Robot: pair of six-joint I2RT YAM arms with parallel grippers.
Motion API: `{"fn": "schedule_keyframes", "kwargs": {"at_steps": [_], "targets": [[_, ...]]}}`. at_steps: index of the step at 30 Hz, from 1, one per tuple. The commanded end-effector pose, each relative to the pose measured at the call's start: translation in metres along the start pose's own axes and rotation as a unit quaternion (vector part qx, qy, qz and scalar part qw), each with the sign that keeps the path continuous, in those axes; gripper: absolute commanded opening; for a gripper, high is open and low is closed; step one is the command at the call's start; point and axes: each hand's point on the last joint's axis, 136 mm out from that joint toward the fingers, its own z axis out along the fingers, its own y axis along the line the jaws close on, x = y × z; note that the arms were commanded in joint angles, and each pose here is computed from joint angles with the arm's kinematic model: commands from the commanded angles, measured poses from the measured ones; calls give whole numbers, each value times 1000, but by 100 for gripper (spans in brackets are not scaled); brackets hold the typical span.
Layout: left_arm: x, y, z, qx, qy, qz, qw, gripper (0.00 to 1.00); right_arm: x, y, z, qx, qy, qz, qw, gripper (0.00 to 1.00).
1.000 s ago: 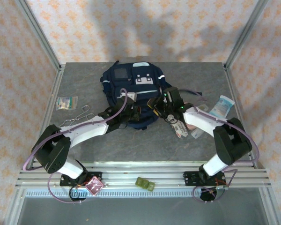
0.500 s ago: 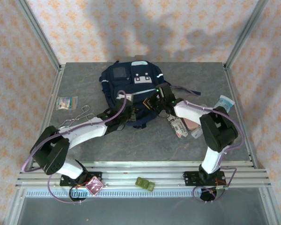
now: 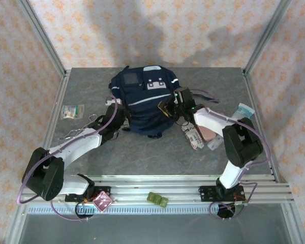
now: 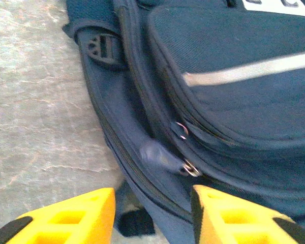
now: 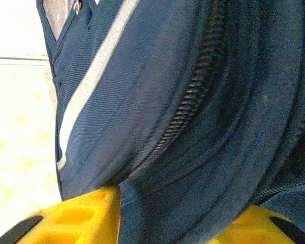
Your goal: Pack the student bag
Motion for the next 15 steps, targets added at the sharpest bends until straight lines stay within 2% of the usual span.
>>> {"fn": "schedule_keyframes", "kwargs": {"at_steps": [1,6,10,14,15], "targets": [[-20,-29,-16,17,-19,49,998,48,-21,37,-23,-22,-34,-58,997,40],[-21,-76,-19,84,-13,110,990,62,-19,30,-31,-16,-41,-78,996,43],[-35,-94,-9,89,-20,152,984,72,-14,26,-27,-14,-22,-76,997,43],[-28,-117,18,102,33,258,960,77,-13,14,-46,-26,-42,-68,996,43],[-28,-119,25,94,43,278,955,77,-13,9,-53,-29,-51,-62,996,48]]}}
